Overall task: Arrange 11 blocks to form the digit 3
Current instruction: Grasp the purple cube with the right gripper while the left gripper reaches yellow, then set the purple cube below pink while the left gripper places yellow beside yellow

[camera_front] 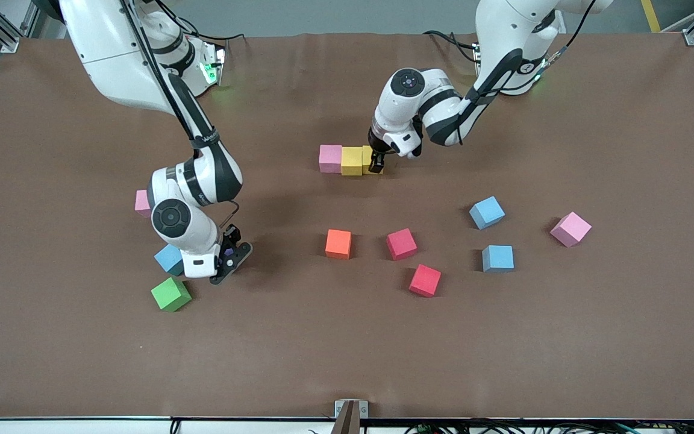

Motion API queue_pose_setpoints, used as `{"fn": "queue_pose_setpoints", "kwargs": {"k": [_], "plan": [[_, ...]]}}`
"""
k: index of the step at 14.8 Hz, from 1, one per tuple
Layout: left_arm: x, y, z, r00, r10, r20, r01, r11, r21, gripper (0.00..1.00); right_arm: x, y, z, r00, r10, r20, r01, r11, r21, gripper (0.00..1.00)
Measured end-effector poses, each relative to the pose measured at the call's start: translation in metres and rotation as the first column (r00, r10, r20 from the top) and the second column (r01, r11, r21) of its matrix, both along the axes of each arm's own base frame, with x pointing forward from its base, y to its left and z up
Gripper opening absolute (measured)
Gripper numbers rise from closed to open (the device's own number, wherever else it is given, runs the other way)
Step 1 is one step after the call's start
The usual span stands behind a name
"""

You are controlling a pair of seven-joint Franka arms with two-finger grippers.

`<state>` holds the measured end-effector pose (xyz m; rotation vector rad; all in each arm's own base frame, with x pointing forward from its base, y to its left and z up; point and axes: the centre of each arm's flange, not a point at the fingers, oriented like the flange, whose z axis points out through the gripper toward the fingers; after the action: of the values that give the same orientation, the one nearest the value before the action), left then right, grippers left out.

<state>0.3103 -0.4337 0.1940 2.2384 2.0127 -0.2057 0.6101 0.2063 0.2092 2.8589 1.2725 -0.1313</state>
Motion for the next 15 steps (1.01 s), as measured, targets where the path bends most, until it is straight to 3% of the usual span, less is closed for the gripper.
{"fn": "queue_pose_setpoints", "kwargs": {"k": [2,6,11,15], "plan": [[0.001,-0.001,0.001,1.0,0.001,0.002,-0.001,1.0,-0.002,0.99,-0.008,0.019,0.007,0.996,-0.08,-0.026,0.08,0.997,-0.013,0.57],[0.004,-0.002,0.008,1.0,-0.009,0.017,0.009,1.0,0.014,1.0,-0.042,0.087,0.035,0.957,-0.289,-0.032,0.289,0.957,-0.025,0.57],[-0.005,-0.01,0.035,0.998,-0.044,0.049,0.042,0.998,0.052,1.0,-0.111,0.174,0.037,0.859,-0.512,-0.023,0.511,0.858,-0.05,0.57],[-0.002,-0.007,0.059,0.995,-0.051,0.086,0.042,0.993,0.107,1.0,-0.156,0.207,0.013,0.781,-0.624,-0.008,0.624,0.781,-0.01,0.57]]}}
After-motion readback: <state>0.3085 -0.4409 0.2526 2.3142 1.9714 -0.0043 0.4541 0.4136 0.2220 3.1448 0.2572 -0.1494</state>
